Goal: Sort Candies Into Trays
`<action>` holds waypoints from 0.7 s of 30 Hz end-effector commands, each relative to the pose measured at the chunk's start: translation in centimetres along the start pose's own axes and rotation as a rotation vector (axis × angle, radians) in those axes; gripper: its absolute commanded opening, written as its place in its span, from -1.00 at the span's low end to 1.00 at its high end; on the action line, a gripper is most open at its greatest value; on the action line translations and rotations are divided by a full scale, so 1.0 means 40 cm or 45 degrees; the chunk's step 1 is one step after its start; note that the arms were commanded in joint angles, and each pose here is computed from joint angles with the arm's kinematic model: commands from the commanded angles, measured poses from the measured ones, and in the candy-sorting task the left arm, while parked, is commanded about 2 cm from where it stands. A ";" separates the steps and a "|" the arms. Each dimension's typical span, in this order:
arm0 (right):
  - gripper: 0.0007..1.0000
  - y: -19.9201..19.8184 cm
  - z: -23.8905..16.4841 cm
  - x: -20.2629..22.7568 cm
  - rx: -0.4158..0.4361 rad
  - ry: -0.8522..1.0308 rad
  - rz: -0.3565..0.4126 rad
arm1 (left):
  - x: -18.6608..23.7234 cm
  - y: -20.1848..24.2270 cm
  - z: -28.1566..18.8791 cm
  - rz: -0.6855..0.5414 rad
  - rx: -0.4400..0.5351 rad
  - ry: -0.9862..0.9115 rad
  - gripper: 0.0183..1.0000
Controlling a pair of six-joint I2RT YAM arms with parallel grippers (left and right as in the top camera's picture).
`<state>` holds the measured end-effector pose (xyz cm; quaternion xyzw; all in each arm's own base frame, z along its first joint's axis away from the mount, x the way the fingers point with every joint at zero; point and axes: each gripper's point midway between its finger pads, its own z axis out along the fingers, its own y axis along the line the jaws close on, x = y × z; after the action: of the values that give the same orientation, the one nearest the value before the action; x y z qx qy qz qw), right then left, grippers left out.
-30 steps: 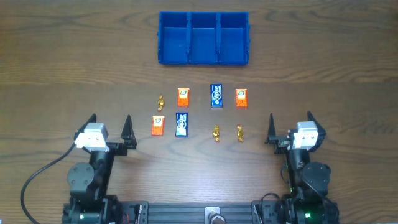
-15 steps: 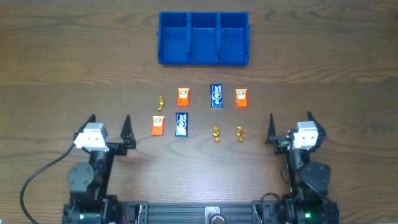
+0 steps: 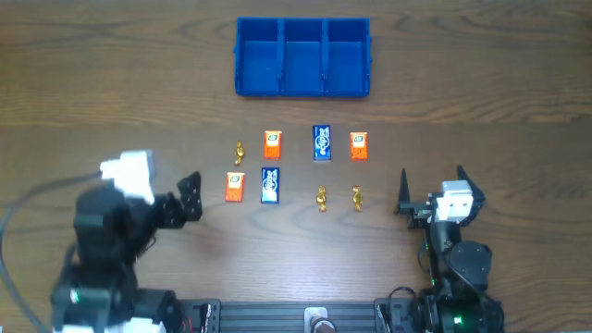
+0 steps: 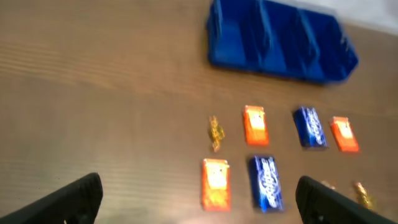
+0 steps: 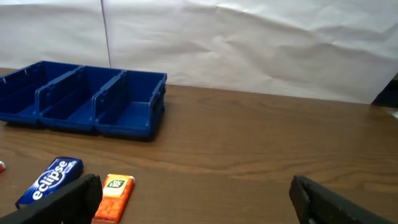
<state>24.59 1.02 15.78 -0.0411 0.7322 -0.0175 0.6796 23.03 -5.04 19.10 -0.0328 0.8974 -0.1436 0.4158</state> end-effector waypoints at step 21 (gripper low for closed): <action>1.00 0.004 0.000 0.001 -0.009 -0.002 -0.015 | 0.275 -0.035 0.339 0.014 -0.362 0.776 0.96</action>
<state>24.59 1.02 15.77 -0.0410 0.7323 -0.0173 0.6795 25.10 -11.54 3.92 -0.0306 0.9915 -0.0342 0.1220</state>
